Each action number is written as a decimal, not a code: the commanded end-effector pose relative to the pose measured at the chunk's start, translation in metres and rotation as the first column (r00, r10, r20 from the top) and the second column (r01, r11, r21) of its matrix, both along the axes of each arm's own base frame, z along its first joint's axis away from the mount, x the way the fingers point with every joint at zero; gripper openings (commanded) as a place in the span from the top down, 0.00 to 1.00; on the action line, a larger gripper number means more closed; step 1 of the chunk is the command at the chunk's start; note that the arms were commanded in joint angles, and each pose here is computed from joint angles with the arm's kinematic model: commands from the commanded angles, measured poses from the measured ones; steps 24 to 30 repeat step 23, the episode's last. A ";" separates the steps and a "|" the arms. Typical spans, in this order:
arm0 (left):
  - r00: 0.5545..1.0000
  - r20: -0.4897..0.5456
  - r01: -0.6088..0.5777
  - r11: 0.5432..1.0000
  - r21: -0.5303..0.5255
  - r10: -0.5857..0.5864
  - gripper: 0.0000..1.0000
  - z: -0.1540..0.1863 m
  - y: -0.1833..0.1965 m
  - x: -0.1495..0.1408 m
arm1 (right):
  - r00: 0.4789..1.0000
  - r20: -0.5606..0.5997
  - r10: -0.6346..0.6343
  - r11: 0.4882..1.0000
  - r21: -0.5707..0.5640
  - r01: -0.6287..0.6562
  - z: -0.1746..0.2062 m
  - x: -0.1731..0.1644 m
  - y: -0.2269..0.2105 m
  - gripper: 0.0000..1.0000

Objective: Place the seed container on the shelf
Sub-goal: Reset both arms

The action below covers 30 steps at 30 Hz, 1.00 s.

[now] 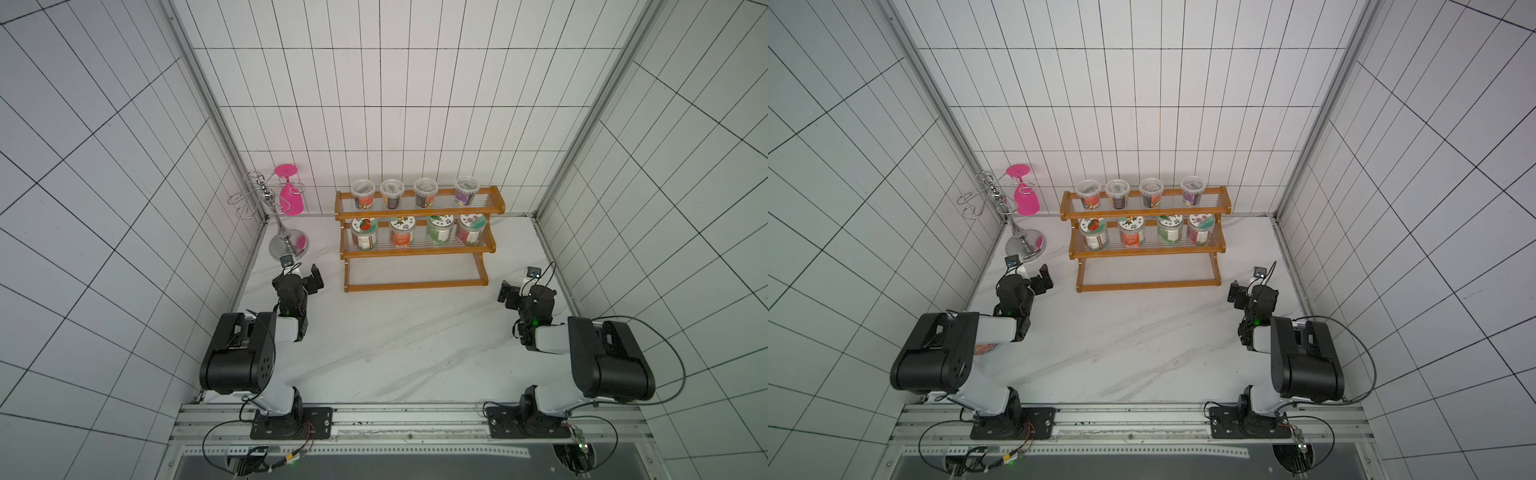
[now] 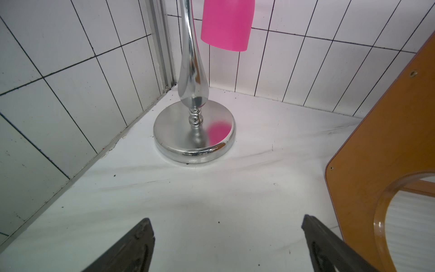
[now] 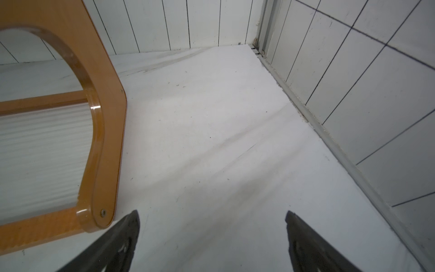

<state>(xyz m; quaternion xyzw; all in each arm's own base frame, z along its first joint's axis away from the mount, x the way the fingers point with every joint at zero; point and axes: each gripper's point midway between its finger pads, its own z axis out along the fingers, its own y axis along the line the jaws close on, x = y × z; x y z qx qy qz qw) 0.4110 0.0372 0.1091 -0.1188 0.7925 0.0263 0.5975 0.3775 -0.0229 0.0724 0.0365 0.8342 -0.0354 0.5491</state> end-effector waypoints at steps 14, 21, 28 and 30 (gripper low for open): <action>1.000 -0.008 0.029 1.000 0.010 -0.029 0.01 0.004 -0.004 0.002 | 0.999 0.033 -0.014 1.000 0.016 0.014 0.022 0.024 -0.002 0.01; 1.000 -0.009 0.029 1.000 0.010 -0.029 0.01 0.004 -0.004 0.002 | 1.000 0.028 -0.013 1.000 0.014 0.013 0.021 0.025 -0.001 0.01; 1.000 -0.009 0.029 1.000 0.010 -0.029 0.01 0.004 -0.004 0.002 | 1.000 0.028 -0.013 1.000 0.014 0.012 0.021 0.024 -0.001 0.01; 1.000 -0.009 0.029 1.000 0.010 -0.029 0.01 0.004 -0.004 0.002 | 1.000 0.028 -0.013 1.000 0.014 0.012 0.021 0.024 -0.001 0.01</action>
